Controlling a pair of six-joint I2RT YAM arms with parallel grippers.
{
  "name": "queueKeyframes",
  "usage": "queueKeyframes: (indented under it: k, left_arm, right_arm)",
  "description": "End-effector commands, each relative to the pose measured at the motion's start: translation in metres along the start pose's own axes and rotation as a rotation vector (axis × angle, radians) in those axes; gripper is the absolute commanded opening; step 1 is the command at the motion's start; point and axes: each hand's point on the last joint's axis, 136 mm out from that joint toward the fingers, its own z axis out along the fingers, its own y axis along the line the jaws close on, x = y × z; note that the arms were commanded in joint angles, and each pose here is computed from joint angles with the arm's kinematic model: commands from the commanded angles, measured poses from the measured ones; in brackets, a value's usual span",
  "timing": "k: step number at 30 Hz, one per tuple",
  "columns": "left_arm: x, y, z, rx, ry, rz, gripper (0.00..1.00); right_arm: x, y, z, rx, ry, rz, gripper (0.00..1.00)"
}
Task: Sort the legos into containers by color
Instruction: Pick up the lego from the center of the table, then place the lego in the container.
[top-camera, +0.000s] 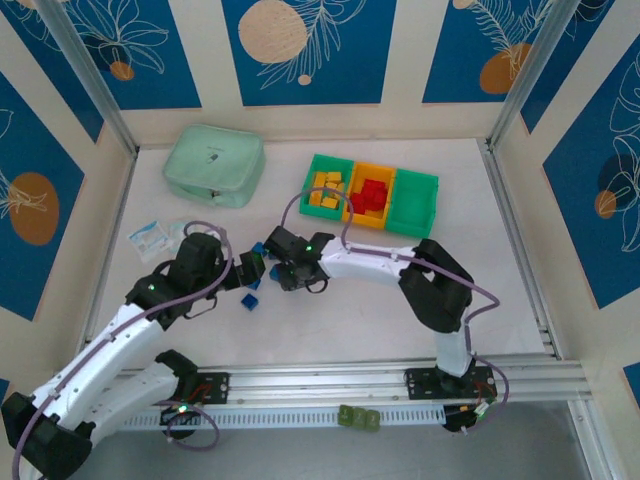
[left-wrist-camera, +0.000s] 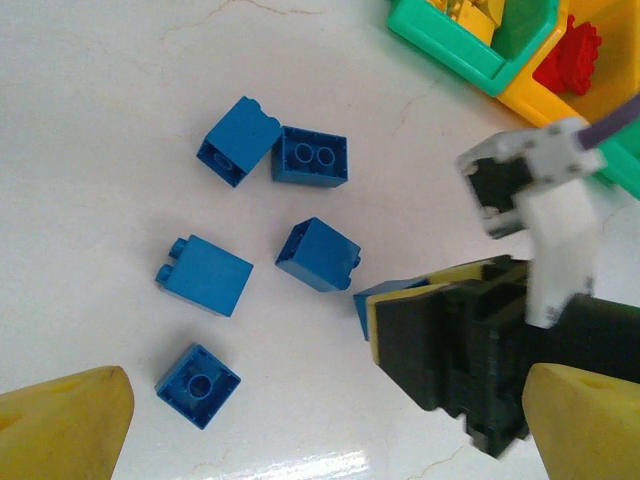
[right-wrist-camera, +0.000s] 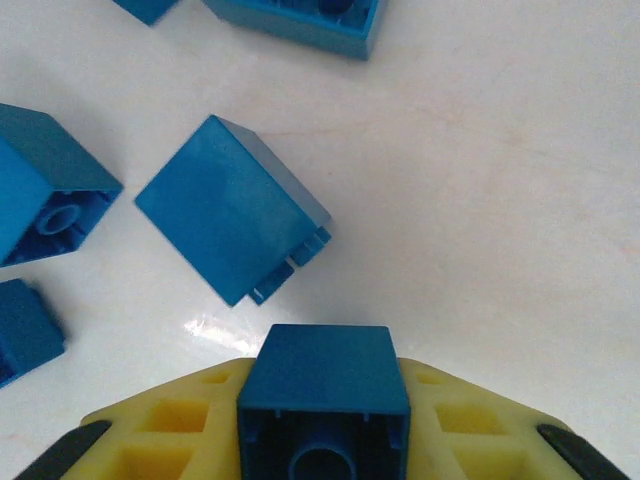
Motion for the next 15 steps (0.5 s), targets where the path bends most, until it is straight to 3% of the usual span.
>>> queueKeyframes:
  k: [1,6,15]
  left_arm:
    - [-0.014,-0.022,-0.002,0.08,-0.022,0.003,0.99]
    - [-0.02,-0.039,0.008,0.13,-0.008,0.018,0.99]
    - [-0.03,-0.08,0.037,0.237,0.048,0.059,0.99]
  right_arm:
    - [-0.014,-0.016,-0.037,-0.002,-0.073,0.01,0.26]
    - [-0.03,-0.059,-0.072,0.027,-0.136,0.063,0.26]
    - [-0.065,-0.182,-0.114,0.122,-0.248,0.276,0.26]
